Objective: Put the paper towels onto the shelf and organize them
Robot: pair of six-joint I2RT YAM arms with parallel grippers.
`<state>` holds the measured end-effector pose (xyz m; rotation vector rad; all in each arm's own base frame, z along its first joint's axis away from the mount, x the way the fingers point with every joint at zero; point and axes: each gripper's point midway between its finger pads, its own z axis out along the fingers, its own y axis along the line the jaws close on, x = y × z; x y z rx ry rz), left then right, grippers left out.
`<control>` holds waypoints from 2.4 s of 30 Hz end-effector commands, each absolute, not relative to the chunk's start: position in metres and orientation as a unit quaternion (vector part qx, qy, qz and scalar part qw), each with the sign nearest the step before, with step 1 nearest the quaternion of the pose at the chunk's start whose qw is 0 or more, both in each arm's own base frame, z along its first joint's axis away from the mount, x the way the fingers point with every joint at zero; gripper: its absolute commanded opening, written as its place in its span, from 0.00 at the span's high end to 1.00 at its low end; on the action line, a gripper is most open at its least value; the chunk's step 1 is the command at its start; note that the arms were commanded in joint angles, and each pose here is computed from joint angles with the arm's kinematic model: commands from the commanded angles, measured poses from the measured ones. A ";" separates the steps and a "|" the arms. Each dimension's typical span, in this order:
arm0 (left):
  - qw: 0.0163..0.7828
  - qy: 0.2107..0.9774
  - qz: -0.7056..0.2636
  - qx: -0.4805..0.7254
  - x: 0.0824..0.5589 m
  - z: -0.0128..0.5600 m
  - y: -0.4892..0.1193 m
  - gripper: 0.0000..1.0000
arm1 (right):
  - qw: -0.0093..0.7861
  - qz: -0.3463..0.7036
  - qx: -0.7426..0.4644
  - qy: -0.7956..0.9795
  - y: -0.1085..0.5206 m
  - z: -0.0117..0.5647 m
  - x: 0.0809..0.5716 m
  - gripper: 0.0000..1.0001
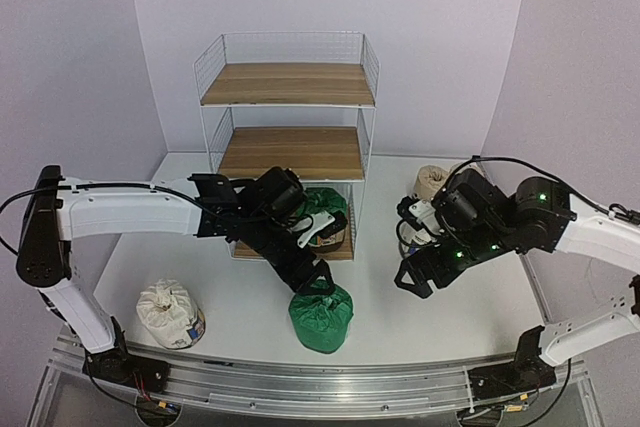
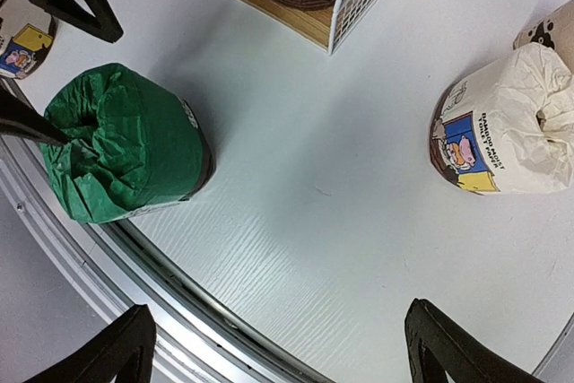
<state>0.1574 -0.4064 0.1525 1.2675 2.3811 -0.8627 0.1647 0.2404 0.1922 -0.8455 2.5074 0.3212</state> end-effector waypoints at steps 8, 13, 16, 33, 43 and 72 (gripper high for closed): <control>0.118 0.739 -0.255 0.612 0.147 0.134 -0.407 0.30 | 0.219 0.158 -0.320 0.908 0.248 0.181 0.152 0.07; 0.096 0.760 -0.215 0.606 0.157 0.105 -0.405 0.43 | 0.218 0.154 -0.321 0.909 0.248 0.179 0.152 0.07; 0.084 0.758 -0.223 0.607 0.154 0.099 -0.408 0.51 | 0.215 0.155 -0.322 0.909 0.247 0.177 0.151 0.07; 0.079 0.800 -0.172 0.569 0.161 0.088 -0.391 0.97 | 0.251 0.142 -0.305 0.908 0.230 0.183 0.155 0.08; 0.194 0.876 -0.183 0.403 0.183 0.154 -0.368 1.00 | 0.309 0.135 -0.255 0.906 0.206 0.200 0.163 0.08; 0.306 0.921 -0.133 -0.200 0.276 0.172 -0.250 1.00 | 0.465 -0.009 0.016 0.885 0.122 0.211 0.215 0.02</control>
